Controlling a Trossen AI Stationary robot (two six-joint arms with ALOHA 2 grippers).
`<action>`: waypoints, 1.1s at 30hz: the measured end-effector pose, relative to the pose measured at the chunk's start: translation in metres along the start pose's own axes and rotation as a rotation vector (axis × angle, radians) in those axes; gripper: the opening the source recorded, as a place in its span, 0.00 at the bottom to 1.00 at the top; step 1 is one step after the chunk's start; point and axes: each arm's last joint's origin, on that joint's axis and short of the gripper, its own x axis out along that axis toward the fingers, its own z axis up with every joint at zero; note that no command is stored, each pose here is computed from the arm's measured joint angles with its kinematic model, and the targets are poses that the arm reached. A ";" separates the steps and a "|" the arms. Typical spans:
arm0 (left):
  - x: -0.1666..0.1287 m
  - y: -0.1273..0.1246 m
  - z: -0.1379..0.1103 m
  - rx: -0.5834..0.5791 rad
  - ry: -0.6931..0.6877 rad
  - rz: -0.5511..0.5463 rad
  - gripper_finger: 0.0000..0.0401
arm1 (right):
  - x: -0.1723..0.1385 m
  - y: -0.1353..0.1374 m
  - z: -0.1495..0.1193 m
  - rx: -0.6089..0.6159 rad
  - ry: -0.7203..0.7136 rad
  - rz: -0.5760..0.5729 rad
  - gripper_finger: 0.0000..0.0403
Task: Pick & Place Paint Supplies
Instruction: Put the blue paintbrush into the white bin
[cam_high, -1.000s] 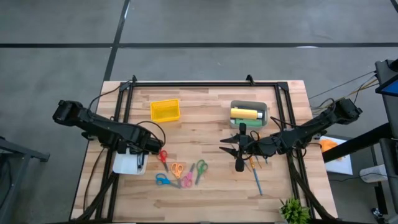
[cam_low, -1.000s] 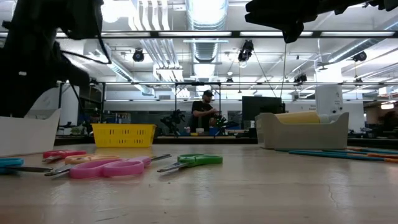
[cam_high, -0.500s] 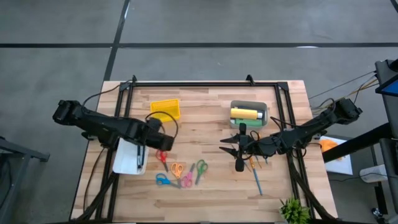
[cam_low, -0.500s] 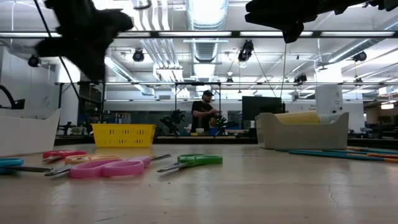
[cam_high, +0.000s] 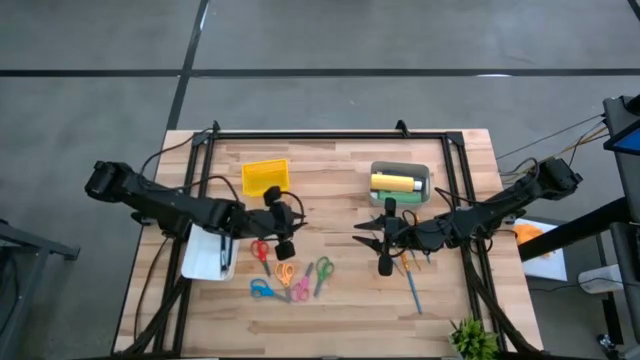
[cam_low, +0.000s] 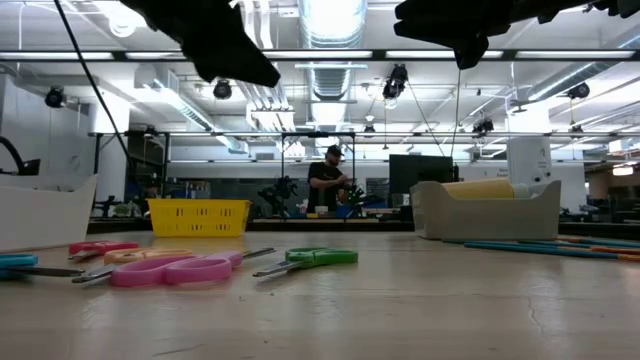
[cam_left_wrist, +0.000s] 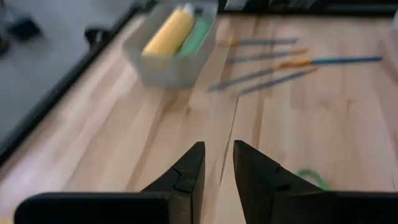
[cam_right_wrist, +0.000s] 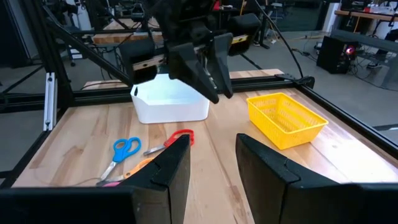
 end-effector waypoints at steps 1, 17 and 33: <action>0.002 0.000 -0.002 0.013 -0.028 -0.007 0.22 | 0.000 0.000 0.000 0.000 0.000 0.000 0.32; 0.013 0.002 -0.047 0.000 -0.192 -0.027 0.22 | 0.000 0.000 0.000 0.000 0.000 0.000 0.32; 0.013 0.002 -0.051 0.012 -0.169 -0.025 0.22 | 0.000 0.000 0.000 0.000 0.000 0.000 0.32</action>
